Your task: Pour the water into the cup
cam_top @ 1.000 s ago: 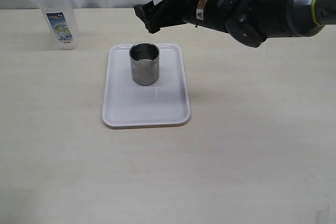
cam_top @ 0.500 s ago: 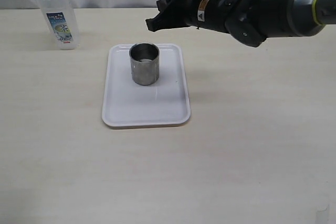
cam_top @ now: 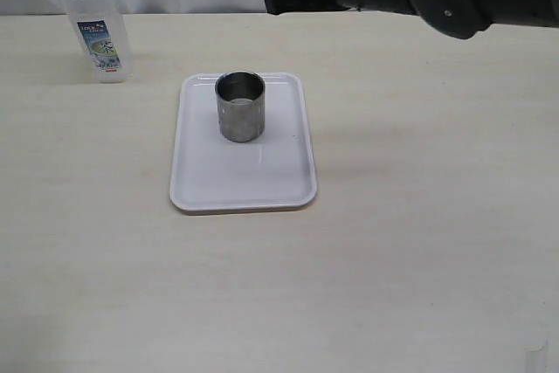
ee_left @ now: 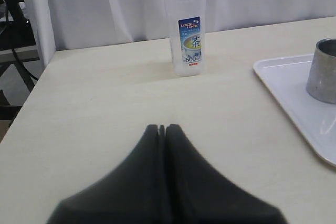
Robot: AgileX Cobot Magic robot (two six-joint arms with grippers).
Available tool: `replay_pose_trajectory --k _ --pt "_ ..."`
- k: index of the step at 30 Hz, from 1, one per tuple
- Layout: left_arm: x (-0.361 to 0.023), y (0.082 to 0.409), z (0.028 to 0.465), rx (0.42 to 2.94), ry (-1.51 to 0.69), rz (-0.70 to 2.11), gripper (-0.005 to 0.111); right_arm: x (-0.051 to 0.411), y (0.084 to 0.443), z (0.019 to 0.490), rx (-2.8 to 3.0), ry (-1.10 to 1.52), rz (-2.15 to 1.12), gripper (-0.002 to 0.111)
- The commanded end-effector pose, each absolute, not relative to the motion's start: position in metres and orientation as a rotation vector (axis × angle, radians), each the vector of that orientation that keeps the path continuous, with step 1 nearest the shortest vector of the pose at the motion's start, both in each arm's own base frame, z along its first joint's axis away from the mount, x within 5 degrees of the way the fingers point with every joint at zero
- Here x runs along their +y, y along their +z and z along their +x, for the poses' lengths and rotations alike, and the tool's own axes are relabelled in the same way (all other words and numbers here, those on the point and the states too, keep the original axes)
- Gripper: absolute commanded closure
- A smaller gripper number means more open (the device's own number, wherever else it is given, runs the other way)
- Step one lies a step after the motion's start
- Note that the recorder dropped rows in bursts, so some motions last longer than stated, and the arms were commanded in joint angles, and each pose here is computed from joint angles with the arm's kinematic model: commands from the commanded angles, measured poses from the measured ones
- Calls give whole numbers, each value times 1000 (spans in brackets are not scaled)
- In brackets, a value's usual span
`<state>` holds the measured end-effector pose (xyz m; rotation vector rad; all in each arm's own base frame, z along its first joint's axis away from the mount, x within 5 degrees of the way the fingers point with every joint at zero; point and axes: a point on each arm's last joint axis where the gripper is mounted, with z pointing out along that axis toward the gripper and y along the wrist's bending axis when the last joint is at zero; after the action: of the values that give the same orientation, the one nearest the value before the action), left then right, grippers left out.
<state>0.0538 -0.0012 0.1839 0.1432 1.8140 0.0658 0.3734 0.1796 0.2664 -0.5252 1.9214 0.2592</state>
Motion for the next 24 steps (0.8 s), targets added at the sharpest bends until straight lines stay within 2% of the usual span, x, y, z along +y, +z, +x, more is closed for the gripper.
replay_pose_trajectory --k 1,15,24 --pt "-1 184 54 1801 64 138 107 167 292 360 1951 189 -493 104" --pt "-1 184 54 1801 64 138 107 128 348 283 1837 171 -462 104" --pt "-1 184 54 1801 64 138 107 95 376 217 1719 179 -422 104"
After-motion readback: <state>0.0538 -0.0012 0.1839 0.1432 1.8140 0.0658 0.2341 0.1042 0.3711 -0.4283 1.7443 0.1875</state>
